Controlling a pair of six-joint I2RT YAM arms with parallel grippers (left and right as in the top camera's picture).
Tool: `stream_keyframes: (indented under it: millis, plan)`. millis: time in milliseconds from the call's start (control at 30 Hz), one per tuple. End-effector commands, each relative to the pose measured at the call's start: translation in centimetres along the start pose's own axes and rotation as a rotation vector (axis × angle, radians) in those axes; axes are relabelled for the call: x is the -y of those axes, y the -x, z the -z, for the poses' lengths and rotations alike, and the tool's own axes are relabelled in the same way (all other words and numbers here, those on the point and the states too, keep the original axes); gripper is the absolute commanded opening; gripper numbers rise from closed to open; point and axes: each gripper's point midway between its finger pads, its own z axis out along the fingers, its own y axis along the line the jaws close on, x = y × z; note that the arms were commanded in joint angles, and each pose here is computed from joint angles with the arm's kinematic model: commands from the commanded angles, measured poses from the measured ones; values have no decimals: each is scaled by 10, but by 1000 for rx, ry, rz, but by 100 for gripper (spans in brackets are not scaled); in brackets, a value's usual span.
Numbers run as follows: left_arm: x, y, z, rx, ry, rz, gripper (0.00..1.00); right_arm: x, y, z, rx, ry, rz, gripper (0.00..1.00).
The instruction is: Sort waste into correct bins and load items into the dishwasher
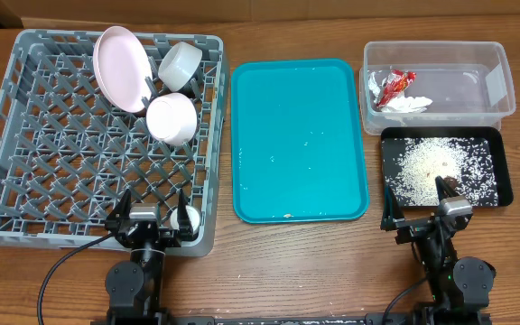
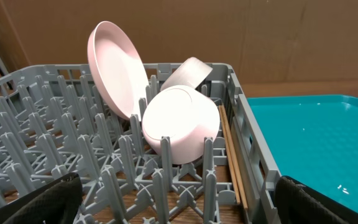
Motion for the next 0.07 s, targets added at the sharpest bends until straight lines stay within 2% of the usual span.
stream_keyframes:
  millis: [0,33]
  plan:
    - [-3,1,0,9,15,-21,100,-2,-1,0,6,10,6,100]
    - [-3,1,0,9,15,-21,100,-2,-1,0,6,10,6,100]
